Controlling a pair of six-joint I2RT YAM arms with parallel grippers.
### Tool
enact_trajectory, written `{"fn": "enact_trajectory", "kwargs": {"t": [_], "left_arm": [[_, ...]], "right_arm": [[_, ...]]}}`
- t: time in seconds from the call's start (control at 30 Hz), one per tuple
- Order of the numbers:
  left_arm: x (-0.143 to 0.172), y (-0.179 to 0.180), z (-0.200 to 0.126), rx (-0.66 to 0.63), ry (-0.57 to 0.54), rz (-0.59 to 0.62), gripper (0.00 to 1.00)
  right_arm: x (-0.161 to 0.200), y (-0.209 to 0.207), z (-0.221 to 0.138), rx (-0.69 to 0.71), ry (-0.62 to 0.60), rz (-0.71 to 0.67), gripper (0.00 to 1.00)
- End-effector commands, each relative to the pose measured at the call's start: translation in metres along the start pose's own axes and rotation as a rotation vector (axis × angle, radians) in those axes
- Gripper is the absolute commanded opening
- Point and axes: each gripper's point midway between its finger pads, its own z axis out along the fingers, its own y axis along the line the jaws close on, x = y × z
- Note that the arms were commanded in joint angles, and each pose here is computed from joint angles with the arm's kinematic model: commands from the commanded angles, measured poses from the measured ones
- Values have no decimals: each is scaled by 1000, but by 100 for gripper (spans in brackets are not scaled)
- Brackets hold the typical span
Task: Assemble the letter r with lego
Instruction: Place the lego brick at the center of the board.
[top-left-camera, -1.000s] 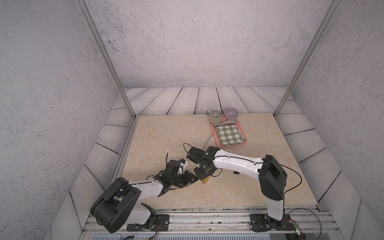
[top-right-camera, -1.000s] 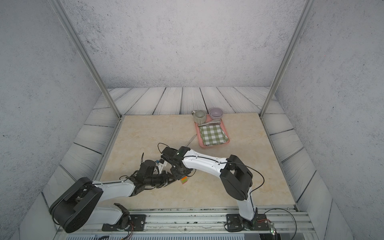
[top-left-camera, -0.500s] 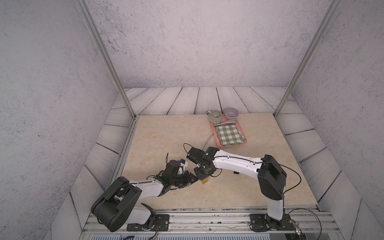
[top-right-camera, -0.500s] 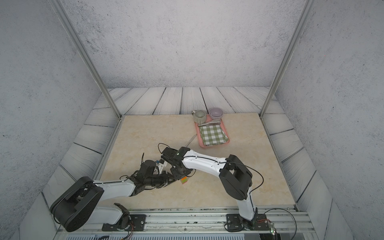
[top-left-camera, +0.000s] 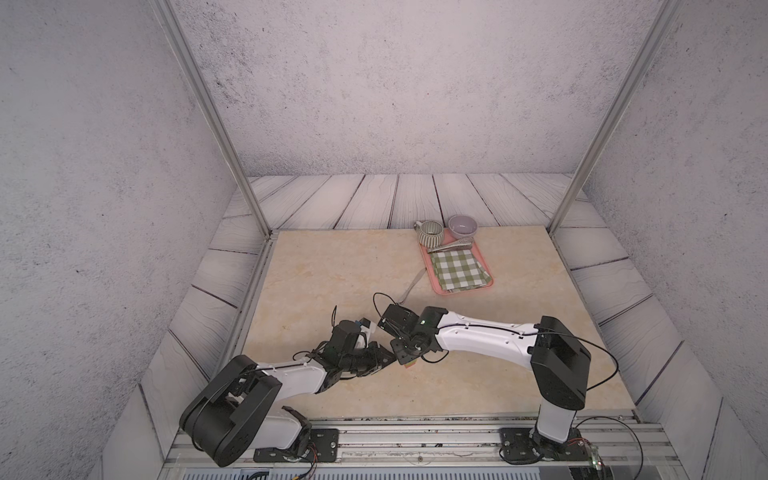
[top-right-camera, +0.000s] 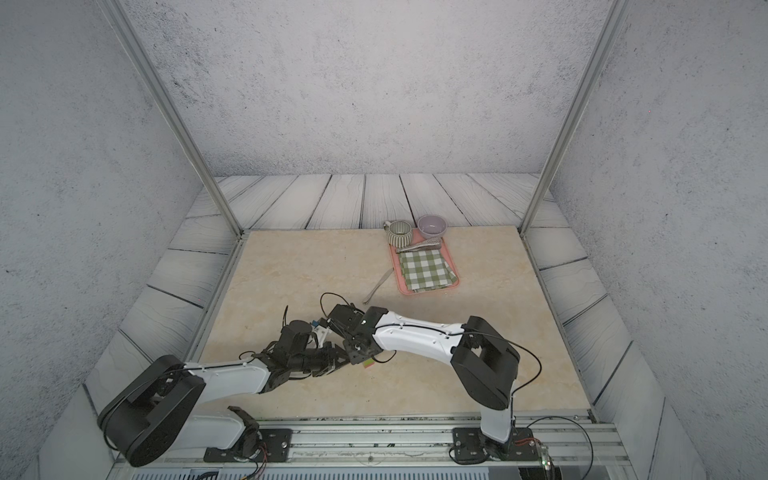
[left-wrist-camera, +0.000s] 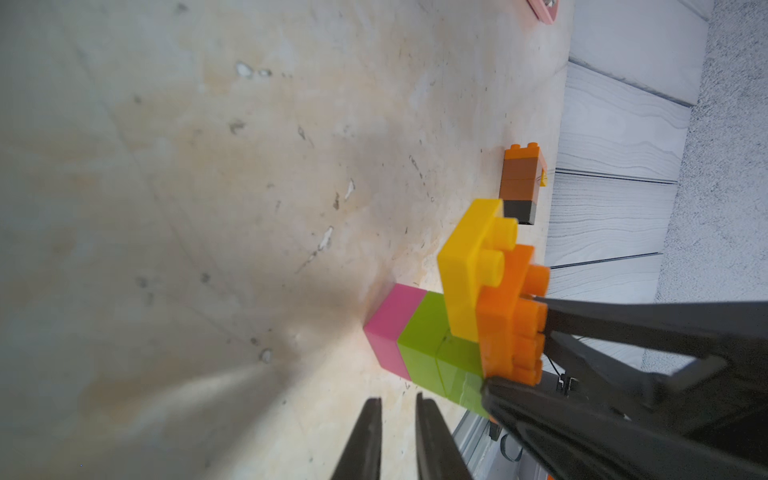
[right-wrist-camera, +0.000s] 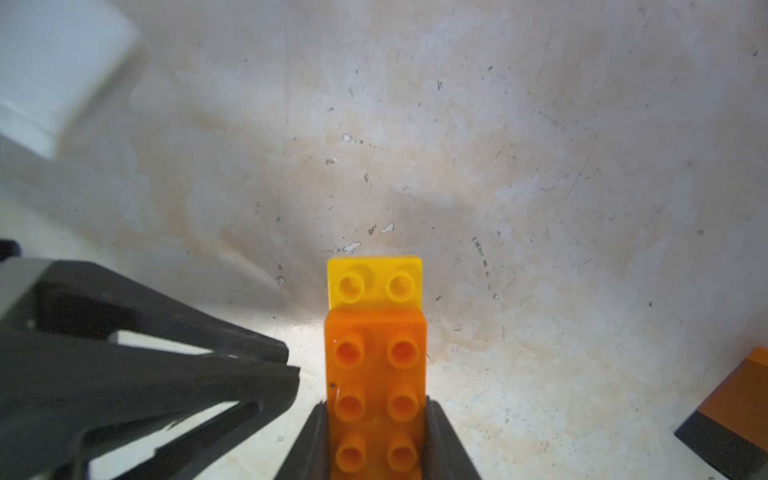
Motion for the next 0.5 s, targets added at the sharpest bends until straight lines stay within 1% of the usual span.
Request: {"fn": "enact_trajectory", "kwargs": {"t": [0.0, 0.1, 0.17, 0.27, 0.33, 0.47], "left_arm": [[2, 1, -5, -15, -16, 16, 19], [0, -1, -9, -23, -30, 23, 19], [0, -1, -10, -26, -35, 23, 19], [0, -2, -11, -21, -35, 24, 19], [-1, -4, -13, -21, -43, 26, 19], [-8, -10, -24, -61, -78, 61, 19]], "right_arm": [[79, -35, 49, 164, 204, -11, 0], [87, -40, 53, 173, 175, 9, 0], [93, -42, 58, 178, 180, 11, 0], [92, -41, 56, 176, 178, 10, 0], [77, -37, 43, 155, 133, 0, 0], [37, -38, -5, 121, 43, 48, 0]]}}
